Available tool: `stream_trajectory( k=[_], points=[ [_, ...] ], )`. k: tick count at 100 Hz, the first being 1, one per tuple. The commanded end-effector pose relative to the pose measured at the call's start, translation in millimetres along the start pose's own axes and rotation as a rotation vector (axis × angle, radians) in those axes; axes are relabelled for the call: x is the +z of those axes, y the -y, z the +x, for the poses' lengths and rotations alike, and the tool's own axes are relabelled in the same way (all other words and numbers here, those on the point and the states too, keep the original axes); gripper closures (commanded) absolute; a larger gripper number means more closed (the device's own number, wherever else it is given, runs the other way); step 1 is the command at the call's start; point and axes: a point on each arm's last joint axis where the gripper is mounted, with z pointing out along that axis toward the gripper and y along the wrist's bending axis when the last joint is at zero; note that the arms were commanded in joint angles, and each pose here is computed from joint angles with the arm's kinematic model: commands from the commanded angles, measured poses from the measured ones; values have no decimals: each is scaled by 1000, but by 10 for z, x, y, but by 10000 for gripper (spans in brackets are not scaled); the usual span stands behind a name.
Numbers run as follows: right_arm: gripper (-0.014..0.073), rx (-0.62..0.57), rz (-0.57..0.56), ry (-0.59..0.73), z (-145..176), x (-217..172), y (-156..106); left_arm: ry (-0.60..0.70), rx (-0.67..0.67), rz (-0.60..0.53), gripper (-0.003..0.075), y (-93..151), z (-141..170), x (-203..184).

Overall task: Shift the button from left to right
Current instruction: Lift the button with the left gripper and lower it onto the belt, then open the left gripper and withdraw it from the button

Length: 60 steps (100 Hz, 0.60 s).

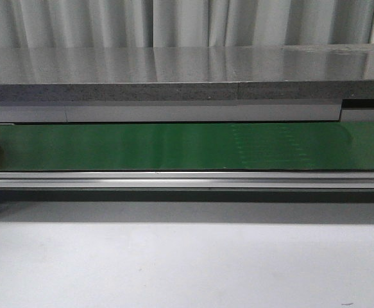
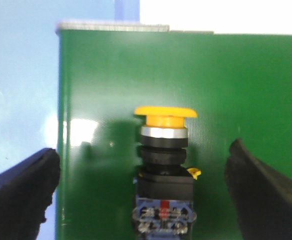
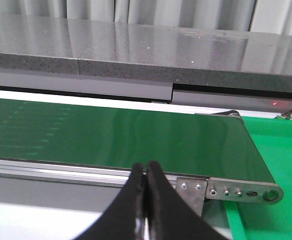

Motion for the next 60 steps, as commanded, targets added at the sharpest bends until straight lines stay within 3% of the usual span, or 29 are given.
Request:
stream_trajectory(
  k=[1, 27, 60],
  points=[
    [663, -2, -9, 92, -74, -16, -7, 184, 7, -7, 88, 54, -159, -453],
    [663, -2, -9, 92, -74, -16, -7, 430, 27, -22, 88, 191, 148, -1071],
    [663, -2, -9, 92, -74, -16, -7, 658, 83, 39, 88, 459, 1129, -1414]
  ],
)
